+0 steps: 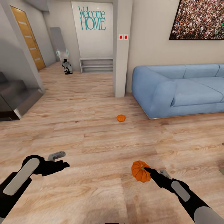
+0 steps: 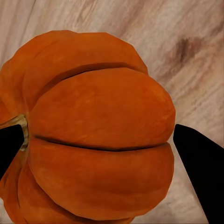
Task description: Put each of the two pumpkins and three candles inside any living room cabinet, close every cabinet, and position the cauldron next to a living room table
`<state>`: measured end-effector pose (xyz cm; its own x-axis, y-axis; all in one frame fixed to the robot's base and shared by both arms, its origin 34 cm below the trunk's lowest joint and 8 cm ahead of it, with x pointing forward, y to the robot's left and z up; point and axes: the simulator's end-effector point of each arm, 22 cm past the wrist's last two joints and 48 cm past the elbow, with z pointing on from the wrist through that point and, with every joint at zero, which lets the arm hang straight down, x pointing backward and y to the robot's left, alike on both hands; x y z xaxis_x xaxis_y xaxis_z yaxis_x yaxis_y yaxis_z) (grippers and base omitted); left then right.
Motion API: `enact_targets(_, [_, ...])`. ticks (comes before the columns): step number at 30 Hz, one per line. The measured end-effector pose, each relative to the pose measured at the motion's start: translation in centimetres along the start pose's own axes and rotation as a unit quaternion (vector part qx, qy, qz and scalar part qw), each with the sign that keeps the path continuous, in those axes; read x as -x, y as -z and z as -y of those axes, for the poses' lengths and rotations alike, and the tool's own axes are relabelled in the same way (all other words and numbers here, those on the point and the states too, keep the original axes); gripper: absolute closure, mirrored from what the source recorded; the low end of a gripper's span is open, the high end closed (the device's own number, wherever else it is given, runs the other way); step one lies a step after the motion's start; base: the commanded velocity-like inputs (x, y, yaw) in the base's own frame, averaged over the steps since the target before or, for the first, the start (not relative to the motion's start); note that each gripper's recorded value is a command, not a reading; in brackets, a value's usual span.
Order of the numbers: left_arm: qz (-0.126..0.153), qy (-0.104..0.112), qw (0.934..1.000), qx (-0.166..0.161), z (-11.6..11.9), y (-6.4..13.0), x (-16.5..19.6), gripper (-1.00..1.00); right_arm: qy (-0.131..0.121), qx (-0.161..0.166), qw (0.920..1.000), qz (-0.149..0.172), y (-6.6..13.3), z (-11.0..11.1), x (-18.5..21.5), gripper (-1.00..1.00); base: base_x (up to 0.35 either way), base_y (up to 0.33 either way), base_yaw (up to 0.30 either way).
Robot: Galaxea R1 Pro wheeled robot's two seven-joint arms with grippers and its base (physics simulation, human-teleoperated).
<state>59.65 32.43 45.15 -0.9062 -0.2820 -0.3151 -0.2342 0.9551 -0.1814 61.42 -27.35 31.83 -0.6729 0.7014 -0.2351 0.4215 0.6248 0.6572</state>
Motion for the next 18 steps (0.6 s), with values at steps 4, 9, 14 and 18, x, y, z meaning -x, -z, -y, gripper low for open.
enact_targets(4, [0.001,0.001,1.0000,-0.001,0.2,0.8,0.6,-1.00,0.000,-0.002,1.0000,-0.001,0.5,-0.6,0.3,1.00,0.000,0.000,0.000])
enact_targets(9, [0.001,0.002,1.0000,-0.004,0.3,0.8,0.6,-1.00,0.002,-0.002,1.0000,-0.003,0.5,-0.6,0.2,1.00,0.000,0.000,0.000])
enact_targets(14, [0.001,0.002,1.0000,-0.006,0.4,0.8,0.6,-1.00,0.007,0.009,0.9999,-0.001,0.4,-1.7,0.5,1.00,0.000,0.000,0.000])
enact_targets(18, [0.001,0.003,1.0000,-0.006,0.4,0.8,0.6,-1.00,0.009,0.009,0.9999,-0.001,0.4,-1.9,0.5,1.00,0.000,0.000,0.000])
